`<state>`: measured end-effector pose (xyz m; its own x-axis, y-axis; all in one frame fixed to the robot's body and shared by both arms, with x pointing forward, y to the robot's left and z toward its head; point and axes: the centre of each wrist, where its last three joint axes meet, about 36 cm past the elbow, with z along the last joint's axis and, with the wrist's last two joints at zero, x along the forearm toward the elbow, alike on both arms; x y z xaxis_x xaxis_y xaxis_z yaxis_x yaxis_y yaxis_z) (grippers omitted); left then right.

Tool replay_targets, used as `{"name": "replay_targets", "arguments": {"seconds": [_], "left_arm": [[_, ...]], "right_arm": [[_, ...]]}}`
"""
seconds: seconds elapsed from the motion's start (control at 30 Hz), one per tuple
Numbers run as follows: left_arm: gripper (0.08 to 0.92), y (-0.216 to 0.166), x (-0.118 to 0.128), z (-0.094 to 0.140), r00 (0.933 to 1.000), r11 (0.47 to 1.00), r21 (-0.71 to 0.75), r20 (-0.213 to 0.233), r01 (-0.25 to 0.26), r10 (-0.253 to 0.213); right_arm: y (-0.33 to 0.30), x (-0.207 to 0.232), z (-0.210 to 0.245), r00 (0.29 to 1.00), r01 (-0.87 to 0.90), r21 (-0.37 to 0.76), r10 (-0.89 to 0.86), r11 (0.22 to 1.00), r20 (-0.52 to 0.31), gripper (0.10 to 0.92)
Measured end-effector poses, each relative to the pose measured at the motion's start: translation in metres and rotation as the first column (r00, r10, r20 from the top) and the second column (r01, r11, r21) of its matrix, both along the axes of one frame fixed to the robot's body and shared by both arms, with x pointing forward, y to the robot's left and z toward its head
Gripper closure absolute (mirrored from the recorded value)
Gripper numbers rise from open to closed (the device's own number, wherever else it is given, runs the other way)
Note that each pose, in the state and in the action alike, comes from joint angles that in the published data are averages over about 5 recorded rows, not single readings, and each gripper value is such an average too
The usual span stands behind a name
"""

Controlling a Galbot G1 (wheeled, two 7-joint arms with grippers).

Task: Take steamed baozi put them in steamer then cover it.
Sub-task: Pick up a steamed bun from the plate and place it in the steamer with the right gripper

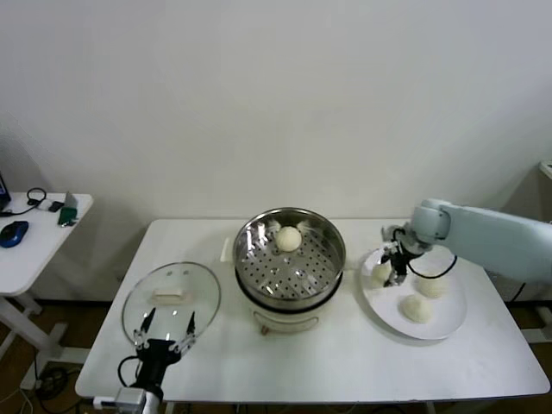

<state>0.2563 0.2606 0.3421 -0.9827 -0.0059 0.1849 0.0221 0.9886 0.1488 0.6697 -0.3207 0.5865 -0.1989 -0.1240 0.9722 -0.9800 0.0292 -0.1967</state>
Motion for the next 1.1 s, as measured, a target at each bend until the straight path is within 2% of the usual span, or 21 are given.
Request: {"name": "replay_targets", "arguments": {"seconds": [0.27, 0.47, 0.6, 0.77, 1.1], "left_arm": [[0.177, 0.002, 0.003, 0.005, 0.9998, 1.000, 0.003, 0.015, 0.008, -0.008], [0.177, 0.002, 0.004, 0.008, 0.9997, 1.000, 0.000, 0.024, 0.010, -0.010], [0.177, 0.002, 0.004, 0.008, 0.9996, 1.000, -0.001, 0.025, 0.009, -0.009], [0.177, 0.002, 0.003, 0.010, 0.9996, 1.000, -0.002, 0.027, 0.004, -0.004], [0.177, 0.005, -0.001, 0.011, 0.9996, 1.000, 0.006, 0.029, -0.006, 0.006]], "right_arm": [[0.067, 0.002, 0.125, 0.992, -0.087, 0.082, 0.079, 0.993, 0.096, 0.361], [0.149, -0.015, 0.163, 0.976, -0.191, 0.124, 0.175, 0.974, 0.129, 0.361], [0.199, -0.026, 0.158, 0.965, -0.245, 0.120, 0.230, 0.962, 0.126, 0.361], [0.247, -0.035, 0.131, 0.953, -0.296, 0.098, 0.287, 0.950, 0.100, 0.361], [0.285, -0.036, 0.064, 0.943, -0.325, 0.019, 0.323, 0.945, 0.076, 0.361]]}}
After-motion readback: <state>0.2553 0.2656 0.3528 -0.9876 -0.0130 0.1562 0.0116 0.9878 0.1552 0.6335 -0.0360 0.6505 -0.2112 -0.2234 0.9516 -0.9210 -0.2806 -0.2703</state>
